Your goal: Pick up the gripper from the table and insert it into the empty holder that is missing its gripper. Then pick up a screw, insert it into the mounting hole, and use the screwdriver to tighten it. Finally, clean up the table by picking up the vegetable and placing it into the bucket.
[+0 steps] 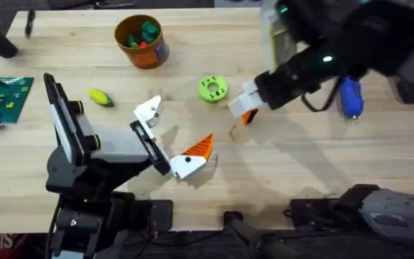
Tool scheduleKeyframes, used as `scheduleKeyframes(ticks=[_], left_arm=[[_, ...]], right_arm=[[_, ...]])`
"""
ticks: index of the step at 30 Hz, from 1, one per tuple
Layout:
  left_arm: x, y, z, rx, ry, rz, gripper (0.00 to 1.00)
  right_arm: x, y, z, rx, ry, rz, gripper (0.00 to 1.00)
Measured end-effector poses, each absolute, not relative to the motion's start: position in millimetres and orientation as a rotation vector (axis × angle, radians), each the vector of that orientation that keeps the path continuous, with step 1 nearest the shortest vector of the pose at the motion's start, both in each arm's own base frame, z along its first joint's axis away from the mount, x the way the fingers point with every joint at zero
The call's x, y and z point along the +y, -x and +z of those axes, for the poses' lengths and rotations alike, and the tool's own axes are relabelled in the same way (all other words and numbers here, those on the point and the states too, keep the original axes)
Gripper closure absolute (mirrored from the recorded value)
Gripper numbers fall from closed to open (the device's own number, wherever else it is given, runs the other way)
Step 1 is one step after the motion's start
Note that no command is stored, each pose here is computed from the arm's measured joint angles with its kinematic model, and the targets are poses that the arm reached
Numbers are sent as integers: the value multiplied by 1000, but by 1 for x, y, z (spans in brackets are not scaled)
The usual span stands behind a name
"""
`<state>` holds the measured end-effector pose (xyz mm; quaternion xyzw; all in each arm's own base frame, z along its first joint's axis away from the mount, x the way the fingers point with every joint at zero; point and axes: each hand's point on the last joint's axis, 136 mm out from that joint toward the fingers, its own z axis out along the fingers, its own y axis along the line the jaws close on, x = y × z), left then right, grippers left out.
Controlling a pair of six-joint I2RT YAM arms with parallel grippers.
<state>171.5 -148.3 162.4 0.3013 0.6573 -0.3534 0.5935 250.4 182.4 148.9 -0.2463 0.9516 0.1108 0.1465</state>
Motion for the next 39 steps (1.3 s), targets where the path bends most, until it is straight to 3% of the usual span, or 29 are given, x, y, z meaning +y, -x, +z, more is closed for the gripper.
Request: scheduleKeyframes(ticks=[12, 27, 32, 39], left_arm=[[-148, -172, 162, 1528, -701, -822, 15], [-148, -172, 162, 1528, -700, -821, 15], [-148, -172, 162, 1528, -701, -822, 15], [-148, -172, 162, 1528, -701, -822, 15]], right_arm=[[184, -251, 104, 2876, 732, 155, 15], [185, -256, 100, 2875, 706, 142, 26], [184, -256, 100, 2876, 701, 139, 169], [182, -254, 99, 2888, 704, 132, 179]])
